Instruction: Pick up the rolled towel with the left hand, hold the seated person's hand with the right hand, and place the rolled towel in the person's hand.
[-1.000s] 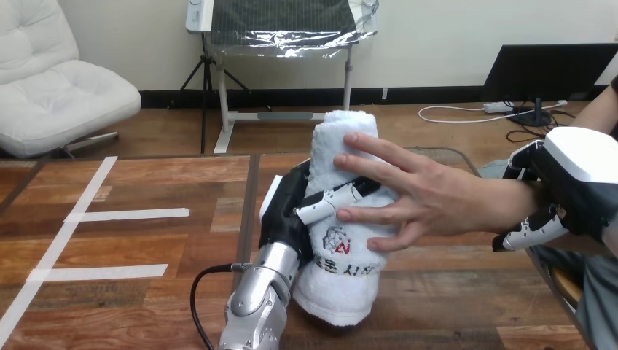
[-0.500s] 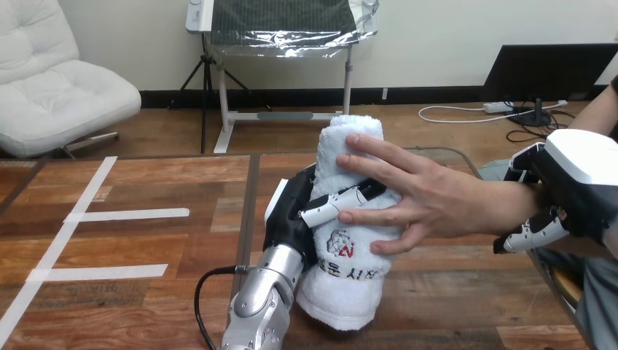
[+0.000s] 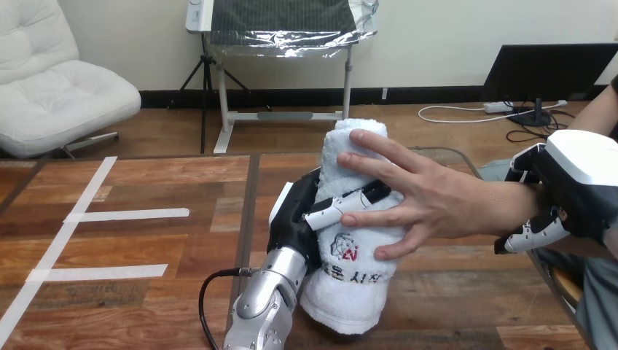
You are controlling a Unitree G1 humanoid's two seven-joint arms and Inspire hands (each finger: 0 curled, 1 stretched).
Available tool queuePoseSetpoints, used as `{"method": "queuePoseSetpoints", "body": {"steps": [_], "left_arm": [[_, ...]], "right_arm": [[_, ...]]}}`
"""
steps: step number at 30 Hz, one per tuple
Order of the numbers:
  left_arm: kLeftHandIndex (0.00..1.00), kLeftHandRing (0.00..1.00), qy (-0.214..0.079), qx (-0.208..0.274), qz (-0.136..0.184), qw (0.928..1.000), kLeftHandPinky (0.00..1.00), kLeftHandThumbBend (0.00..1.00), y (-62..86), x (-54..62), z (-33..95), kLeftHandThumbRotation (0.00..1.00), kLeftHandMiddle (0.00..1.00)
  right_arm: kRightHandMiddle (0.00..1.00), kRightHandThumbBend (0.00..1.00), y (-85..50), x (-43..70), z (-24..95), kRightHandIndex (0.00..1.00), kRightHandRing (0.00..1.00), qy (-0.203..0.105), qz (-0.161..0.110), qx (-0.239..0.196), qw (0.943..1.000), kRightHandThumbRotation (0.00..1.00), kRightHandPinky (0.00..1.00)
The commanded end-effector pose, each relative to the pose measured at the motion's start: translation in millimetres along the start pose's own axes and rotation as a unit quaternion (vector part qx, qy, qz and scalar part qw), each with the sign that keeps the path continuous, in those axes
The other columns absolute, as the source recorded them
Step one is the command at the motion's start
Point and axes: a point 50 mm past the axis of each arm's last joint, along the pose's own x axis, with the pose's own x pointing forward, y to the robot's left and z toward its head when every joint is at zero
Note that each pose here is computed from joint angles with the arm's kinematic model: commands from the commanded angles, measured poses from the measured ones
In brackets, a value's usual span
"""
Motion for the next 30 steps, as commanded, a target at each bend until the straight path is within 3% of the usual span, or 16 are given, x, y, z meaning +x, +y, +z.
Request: {"method": "queuePoseSetpoints", "body": {"steps": [1, 18, 30], "left_arm": [[0.44, 0.35, -0.111, -0.068, -0.168, 0.9770, 0.30, 0.98, -129.0, 26.4, 48.3, 0.12, 0.40], [0.44, 0.35, -0.110, -0.058, -0.168, 0.9778, 0.30, 0.99, -129.5, 25.6, 47.5, 0.15, 0.40], [0.44, 0.35, -0.109, -0.056, -0.168, 0.9781, 0.31, 0.99, -127.3, 25.8, 47.0, 0.14, 0.41]], "right_arm": [[0.49, 0.83, -5.0, -1.5, 6.3, 0.48, 0.41, -0.009, -0.022, 0.029, 0.9993, 0.00, 0.35], [0.54, 0.83, -4.6, -2.4, 6.1, 0.47, 0.48, -0.012, -0.022, 0.031, 0.9992, 0.00, 0.41], [0.50, 0.83, -4.1, -1.8, 5.8, 0.47, 0.43, -0.005, -0.020, 0.031, 0.9993, 0.00, 0.35]]}}
